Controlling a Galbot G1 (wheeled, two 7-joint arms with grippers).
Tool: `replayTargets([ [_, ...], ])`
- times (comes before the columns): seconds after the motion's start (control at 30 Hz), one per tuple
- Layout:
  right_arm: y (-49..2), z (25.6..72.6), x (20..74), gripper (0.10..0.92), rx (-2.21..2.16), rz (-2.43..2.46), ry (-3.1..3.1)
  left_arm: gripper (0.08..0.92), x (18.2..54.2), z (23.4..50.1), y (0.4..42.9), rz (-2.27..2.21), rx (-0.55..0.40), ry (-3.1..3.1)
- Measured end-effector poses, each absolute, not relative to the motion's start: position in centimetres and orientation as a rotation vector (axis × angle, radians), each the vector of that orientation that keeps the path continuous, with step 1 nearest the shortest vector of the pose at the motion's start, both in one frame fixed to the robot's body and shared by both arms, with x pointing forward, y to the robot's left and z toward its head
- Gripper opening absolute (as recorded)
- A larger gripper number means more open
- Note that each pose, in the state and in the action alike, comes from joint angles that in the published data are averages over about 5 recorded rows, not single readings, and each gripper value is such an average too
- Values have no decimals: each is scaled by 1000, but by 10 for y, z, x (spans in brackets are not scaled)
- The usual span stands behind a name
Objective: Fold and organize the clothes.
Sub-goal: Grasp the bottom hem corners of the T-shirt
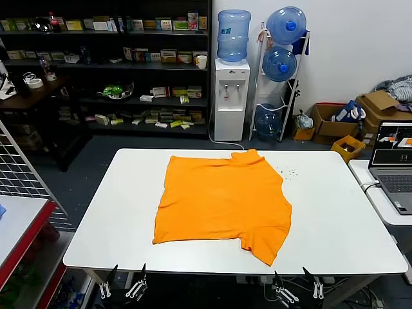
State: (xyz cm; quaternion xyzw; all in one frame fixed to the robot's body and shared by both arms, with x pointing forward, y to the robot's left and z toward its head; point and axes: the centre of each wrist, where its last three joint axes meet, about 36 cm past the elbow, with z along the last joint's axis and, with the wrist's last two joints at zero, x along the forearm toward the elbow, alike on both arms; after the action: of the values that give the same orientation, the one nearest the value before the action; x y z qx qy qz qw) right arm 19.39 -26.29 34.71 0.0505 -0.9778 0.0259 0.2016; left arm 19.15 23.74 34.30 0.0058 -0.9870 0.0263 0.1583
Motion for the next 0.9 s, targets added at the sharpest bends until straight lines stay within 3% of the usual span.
replayTargets([
  [0.33, -255, 344, 218, 823, 121, 73, -2755, 823, 207, 339, 235, 107, -29, -2818],
  [0.77, -233, 327, 264, 822, 81, 63, -2725, 823, 271, 318, 218, 160, -62, -2791],
  [0.9, -230, 320, 269, 776, 75, 62, -2702, 807, 287, 312, 218, 147, -74, -2781],
])
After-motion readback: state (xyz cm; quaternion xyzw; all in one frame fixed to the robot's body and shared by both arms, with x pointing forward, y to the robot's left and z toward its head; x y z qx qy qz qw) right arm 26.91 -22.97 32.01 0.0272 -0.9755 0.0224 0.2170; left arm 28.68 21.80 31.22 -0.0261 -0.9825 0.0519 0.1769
